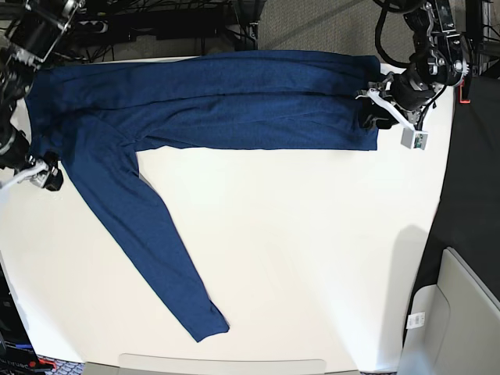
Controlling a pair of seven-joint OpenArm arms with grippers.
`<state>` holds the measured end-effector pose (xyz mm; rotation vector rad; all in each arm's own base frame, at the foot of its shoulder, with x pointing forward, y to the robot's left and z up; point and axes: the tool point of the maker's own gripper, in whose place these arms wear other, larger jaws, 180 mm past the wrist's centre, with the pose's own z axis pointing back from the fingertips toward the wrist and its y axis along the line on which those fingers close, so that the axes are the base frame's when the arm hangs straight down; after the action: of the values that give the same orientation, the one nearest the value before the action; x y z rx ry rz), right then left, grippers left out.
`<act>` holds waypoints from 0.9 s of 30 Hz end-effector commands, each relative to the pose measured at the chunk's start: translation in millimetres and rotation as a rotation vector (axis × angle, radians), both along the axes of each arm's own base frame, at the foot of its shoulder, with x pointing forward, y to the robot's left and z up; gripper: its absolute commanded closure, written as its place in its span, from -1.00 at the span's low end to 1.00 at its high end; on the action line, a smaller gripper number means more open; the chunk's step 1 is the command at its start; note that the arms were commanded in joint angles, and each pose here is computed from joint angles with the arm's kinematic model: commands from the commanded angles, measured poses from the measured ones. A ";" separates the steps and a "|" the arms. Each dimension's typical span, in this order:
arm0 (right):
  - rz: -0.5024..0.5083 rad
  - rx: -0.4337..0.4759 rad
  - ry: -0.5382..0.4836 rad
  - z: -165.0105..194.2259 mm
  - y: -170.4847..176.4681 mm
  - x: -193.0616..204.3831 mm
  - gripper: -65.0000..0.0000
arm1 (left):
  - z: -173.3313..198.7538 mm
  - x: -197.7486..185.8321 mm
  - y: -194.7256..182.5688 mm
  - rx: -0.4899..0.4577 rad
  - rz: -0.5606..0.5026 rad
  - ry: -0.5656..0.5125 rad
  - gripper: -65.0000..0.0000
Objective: Fold the T-shirt properly
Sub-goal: 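Open the right gripper and move it to the trailing sleeve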
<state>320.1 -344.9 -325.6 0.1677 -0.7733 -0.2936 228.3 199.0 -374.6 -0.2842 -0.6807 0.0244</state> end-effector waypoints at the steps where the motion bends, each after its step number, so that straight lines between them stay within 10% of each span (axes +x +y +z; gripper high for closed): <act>1: -0.011 0.003 -0.056 17.5 -8.9 17.5 -0.41 | 10.5 7.0 3.0 0.009 -0.003 -0.042 0.24; 9: 0.084 0.052 -0.023 12.2 32.1 86.3 -0.26 | 11.6 7.5 2.3 0.006 -0.001 -0.047 0.24; 27: 0.091 -0.188 0.132 -47.8 57.1 109.6 -0.03 | 11.5 7.0 2.1 0.002 0.005 -0.045 0.24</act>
<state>418.9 -285.8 -387.9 0.0094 -0.6268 -0.1482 229.1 199.0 -373.3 -0.2855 -0.6872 0.0322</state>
